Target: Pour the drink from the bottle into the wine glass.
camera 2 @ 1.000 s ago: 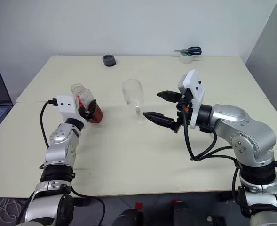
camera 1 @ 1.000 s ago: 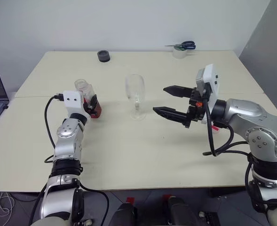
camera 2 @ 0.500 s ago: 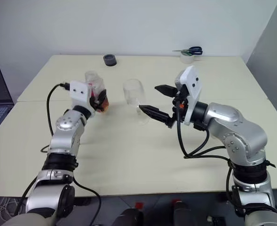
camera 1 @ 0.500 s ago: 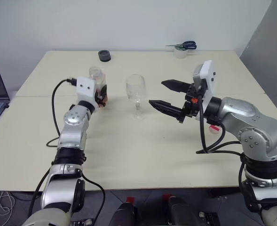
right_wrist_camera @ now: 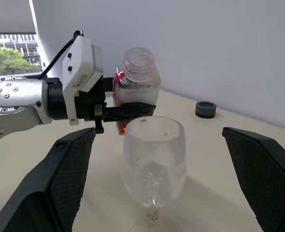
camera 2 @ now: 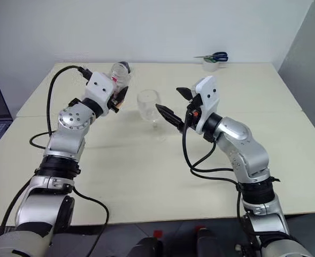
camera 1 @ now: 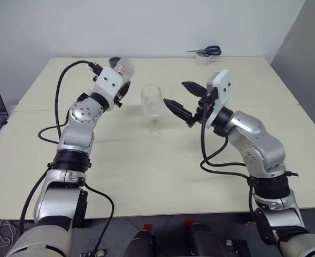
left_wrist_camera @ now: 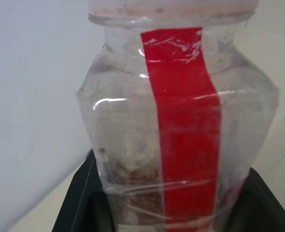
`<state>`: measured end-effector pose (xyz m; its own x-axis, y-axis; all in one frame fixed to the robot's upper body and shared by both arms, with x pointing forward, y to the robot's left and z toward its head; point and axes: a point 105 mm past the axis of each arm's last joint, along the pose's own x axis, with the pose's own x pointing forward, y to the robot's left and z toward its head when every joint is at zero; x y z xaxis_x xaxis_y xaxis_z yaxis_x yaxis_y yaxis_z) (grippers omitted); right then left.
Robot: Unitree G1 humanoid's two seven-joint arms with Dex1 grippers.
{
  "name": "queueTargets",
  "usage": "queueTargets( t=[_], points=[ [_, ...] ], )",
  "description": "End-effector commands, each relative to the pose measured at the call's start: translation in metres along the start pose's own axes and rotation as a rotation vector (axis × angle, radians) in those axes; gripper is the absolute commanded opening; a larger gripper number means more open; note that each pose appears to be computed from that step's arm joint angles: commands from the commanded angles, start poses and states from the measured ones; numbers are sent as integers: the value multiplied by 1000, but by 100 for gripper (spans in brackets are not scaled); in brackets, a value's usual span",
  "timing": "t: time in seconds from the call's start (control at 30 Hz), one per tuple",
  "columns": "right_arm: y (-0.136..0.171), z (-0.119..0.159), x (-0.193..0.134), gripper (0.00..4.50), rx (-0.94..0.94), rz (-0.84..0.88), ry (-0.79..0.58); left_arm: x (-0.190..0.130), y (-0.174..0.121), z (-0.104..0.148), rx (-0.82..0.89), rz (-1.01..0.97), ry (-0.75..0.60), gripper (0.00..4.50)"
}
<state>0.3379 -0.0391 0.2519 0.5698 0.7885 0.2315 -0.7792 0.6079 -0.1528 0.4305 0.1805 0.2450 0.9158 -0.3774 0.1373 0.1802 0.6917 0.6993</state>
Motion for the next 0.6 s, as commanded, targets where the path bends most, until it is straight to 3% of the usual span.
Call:
queueTargets(
  t=[0.03,0.33,0.6],
  points=[
    [3,11,1,450,-30,12,-51,4,12,31,130,-16,-85,182],
    [9,14,-4,450,-4,47,-90,13,16,37,299,-88,-75,182],
    [14,11,-49,450,-11,59,-77,15,23,42,434,-150,-83,182]
  ],
)
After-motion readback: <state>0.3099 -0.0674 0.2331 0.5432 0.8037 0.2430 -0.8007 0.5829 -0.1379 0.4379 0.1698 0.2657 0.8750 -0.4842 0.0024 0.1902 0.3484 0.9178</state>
